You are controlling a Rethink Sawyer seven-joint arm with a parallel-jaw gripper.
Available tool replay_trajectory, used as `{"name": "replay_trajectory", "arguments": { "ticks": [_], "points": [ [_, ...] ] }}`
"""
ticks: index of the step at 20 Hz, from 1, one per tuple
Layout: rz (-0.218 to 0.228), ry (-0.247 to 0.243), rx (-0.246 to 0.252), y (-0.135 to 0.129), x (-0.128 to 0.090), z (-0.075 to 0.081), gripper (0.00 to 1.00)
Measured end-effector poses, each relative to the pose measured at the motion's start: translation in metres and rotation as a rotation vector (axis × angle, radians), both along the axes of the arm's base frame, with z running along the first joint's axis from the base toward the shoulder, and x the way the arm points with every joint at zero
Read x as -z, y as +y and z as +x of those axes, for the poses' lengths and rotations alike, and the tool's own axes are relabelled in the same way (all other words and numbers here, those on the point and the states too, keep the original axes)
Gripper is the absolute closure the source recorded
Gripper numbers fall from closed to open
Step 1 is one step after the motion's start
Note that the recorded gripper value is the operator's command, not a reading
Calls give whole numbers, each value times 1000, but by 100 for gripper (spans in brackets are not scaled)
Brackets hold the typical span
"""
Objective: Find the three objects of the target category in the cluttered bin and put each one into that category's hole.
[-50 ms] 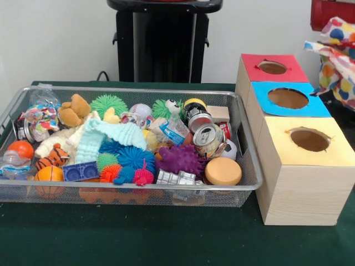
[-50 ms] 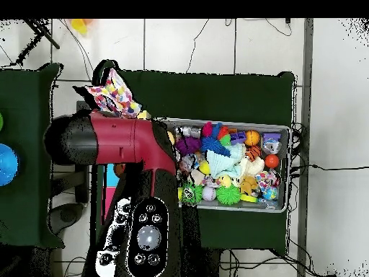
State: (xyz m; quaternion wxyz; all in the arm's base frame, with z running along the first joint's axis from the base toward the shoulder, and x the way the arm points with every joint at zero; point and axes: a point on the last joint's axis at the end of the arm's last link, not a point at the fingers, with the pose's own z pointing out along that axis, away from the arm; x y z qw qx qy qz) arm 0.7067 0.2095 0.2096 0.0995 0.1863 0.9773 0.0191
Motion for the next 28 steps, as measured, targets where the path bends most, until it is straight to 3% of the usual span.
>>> {"name": "replay_trajectory", "arguments": {
  "ticks": [21,28],
  "points": [
    [-12,19,30,-19,1,-9,100],
    [-13,64,39,-24,13,-29,100]
  ]
}}
